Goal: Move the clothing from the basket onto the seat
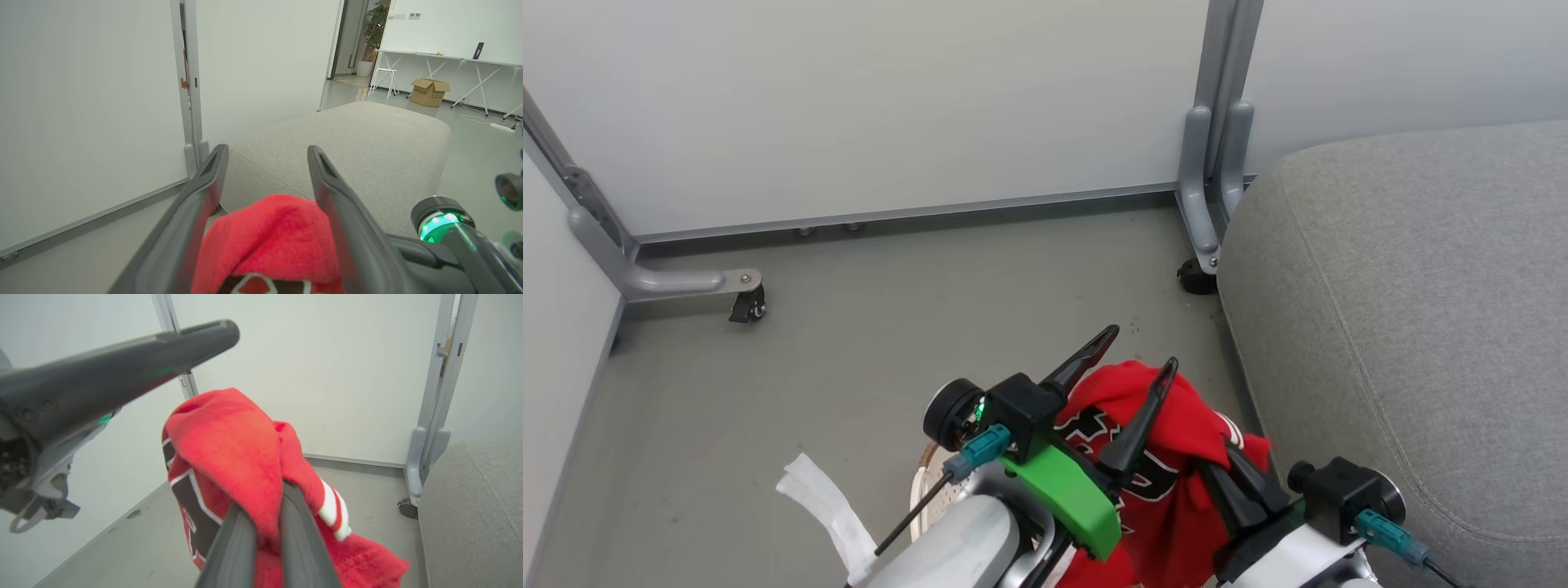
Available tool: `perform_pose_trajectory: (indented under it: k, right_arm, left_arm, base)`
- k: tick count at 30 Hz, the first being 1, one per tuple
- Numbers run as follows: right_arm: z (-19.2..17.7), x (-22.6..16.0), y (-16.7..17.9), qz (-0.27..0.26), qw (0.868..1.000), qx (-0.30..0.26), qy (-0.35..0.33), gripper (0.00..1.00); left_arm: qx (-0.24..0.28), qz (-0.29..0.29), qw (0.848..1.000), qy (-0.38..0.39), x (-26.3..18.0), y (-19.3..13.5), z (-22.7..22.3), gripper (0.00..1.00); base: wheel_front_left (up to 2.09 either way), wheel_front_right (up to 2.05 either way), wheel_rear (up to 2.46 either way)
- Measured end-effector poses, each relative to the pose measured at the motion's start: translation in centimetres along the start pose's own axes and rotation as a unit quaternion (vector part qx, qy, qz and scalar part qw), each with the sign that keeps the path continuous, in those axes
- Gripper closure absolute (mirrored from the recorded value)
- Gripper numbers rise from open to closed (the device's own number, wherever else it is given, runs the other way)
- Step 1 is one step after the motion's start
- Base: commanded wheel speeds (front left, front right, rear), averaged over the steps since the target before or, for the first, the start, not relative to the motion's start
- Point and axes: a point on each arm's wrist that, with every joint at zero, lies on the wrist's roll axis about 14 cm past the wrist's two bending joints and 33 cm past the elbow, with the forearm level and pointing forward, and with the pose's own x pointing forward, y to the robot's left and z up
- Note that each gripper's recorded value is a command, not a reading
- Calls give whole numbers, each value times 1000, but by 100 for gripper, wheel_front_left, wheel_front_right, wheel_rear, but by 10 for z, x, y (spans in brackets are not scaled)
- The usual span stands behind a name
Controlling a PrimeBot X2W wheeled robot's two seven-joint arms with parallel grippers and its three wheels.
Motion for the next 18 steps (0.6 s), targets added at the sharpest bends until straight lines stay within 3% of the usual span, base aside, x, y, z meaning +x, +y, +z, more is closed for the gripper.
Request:
perform_pose_trajectory:
  k: [11,18]
  right_arm:
    - [4,-15,-37,-62,998,-11,-4,100]
    - [11,-37,-72,-132,991,-16,-11,100]
  left_arm:
    - [0,-13,1000,24,8,2,-18,0]
    - [-13,-44,998,34,19,-8,-31,0]
  base:
    - [0,0,0]
    - [0,0,0]
